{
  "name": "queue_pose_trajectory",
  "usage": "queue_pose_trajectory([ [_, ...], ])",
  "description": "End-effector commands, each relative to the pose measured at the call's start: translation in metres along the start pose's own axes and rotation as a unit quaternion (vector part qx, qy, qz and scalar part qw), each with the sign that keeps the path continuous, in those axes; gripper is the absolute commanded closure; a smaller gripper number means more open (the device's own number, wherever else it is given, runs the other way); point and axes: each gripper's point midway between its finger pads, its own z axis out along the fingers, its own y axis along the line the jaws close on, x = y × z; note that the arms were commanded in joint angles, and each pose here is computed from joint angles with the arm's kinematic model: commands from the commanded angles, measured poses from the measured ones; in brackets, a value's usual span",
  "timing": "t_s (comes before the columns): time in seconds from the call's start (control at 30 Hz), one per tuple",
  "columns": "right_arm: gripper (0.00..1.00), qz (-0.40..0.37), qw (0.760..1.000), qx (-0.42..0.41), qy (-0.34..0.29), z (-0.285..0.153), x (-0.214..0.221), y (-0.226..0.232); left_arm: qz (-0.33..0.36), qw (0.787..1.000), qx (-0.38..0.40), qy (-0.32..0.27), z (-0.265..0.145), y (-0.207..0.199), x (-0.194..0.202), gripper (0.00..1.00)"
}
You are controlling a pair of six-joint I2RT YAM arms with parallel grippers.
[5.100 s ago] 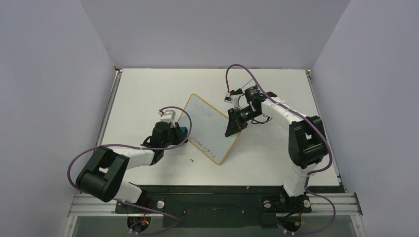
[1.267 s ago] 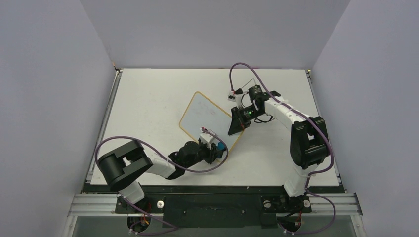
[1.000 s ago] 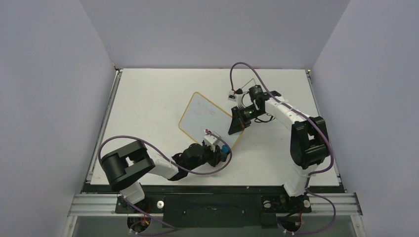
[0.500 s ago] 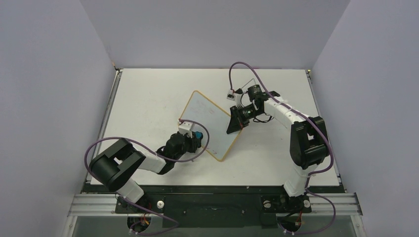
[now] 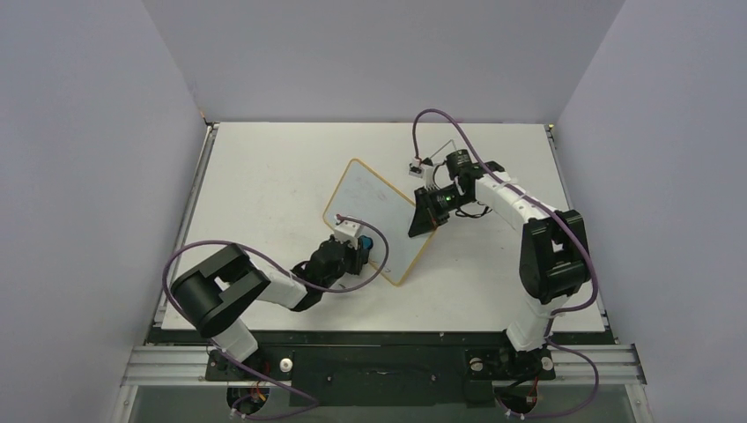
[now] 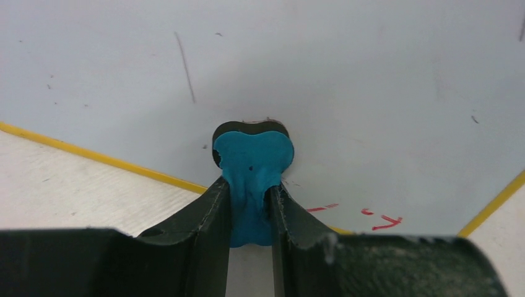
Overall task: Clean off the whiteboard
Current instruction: Erase the whiteboard at the center of the board.
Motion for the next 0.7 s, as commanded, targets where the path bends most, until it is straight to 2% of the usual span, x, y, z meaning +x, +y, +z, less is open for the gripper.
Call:
queue_pose_trajectory([
  [0.0, 1.00, -0.053, 0.998, -0.040, -0.007, 0.005, -0.007, 0.027, -0.006, 0.989, 0.148, 0.030, 0.002, -0.091, 0.014, 1.00],
  [0.33, 1.00, -0.054, 0.998, -0.041, -0.010, 0.003, -0.008, 0.028, -0.028, 0.972, 0.233, 0.026, -0.009, -0.159, 0.010, 1.00],
  [0.57, 1.00, -0.052, 0.998, -0.038, -0.013, 0.001, -0.008, 0.026, -0.056, 0.939, 0.338, 0.022, -0.033, -0.213, -0.007, 1.00],
  [0.67, 1.00, -0.051, 0.998, -0.036, -0.014, 0.000, -0.009, 0.024, -0.053, 0.935, 0.351, 0.011, -0.041, -0.217, -0.019, 1.00],
])
